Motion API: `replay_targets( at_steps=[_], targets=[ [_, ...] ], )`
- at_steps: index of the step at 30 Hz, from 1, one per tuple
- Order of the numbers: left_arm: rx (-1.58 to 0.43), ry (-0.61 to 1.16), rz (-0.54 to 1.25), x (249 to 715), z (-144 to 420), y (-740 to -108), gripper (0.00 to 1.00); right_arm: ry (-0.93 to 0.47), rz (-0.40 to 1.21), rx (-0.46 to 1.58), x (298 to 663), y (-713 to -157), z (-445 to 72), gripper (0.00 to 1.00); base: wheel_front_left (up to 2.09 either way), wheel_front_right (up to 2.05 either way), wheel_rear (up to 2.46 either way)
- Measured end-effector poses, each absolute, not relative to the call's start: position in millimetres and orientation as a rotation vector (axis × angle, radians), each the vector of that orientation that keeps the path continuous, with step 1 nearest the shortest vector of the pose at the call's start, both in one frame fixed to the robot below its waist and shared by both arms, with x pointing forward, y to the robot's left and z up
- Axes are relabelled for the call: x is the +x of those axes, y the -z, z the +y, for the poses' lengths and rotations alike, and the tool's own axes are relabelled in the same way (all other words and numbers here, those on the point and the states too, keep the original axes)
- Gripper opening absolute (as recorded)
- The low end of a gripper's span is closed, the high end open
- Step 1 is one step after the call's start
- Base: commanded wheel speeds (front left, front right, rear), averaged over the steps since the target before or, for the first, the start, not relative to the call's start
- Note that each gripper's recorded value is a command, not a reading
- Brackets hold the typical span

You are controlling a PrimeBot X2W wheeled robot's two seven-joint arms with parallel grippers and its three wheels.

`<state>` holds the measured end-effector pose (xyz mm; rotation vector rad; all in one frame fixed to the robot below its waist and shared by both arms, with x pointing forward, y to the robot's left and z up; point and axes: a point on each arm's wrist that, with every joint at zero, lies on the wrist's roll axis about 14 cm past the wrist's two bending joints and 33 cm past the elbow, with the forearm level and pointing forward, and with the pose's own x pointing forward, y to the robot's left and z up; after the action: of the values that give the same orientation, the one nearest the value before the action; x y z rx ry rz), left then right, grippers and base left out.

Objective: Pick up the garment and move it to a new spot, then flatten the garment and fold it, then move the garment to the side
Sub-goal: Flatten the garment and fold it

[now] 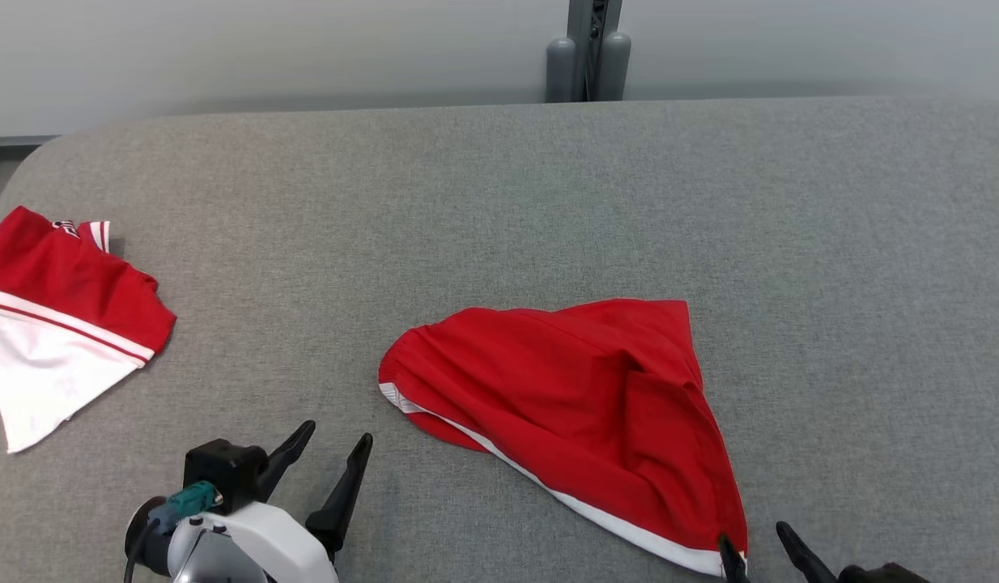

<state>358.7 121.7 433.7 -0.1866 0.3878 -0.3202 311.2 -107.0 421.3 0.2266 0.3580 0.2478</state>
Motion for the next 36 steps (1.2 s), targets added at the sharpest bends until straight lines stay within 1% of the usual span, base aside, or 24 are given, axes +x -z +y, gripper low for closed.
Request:
replay_targets(
  at_steps=[4,8,17,24,25,26,27,28,29,36],
  targets=[
    [-0.204,0.376,0.448,371,117,-426,1.00,-0.249,0.453,0.239,296,-407,-104,1.00,0.00,0.00,0.00],
    [-0.203,0.409,0.483,380,114,-421,1.00,-0.253,0.489,0.248,293,-401,-103,1.00,0.00,0.00,0.00],
    [-0.209,0.489,0.591,402,104,-400,1.00,-0.262,0.535,0.252,301,-390,-100,1.00,0.00,0.00,0.00],
    [-0.216,0.514,0.670,412,99,-377,1.00,-0.261,0.558,0.261,309,-382,-99,1.00,0.00,0.00,0.00],
    [-0.213,0.518,0.674,414,98,-375,0.98,-0.261,0.560,0.263,309,-381,-99,0.67,0.00,0.00,0.00],
    [-0.211,0.526,0.681,415,96,-373,0.56,-0.260,0.562,0.267,310,-380,-99,0.31,0.00,0.00,0.00],
    [-0.219,0.533,0.675,417,94,-374,0.33,-0.260,0.566,0.271,310,-379,-99,0.00,0.00,0.00,0.00],
    [-0.218,0.540,0.671,418,92,-374,0.04,-0.260,0.567,0.275,310,-379,-99,0.00,0.00,0.00,0.00],
    [-0.217,0.549,0.679,417,89,-372,0.00,-0.260,0.570,0.278,310,-378,-98,0.00,0.00,0.00,0.00],
    [-0.229,0.597,0.670,411,79,-377,0.00,-0.251,0.551,0.295,312,-382,-101,0.00,0.00,0.00,0.00]
  ],
)
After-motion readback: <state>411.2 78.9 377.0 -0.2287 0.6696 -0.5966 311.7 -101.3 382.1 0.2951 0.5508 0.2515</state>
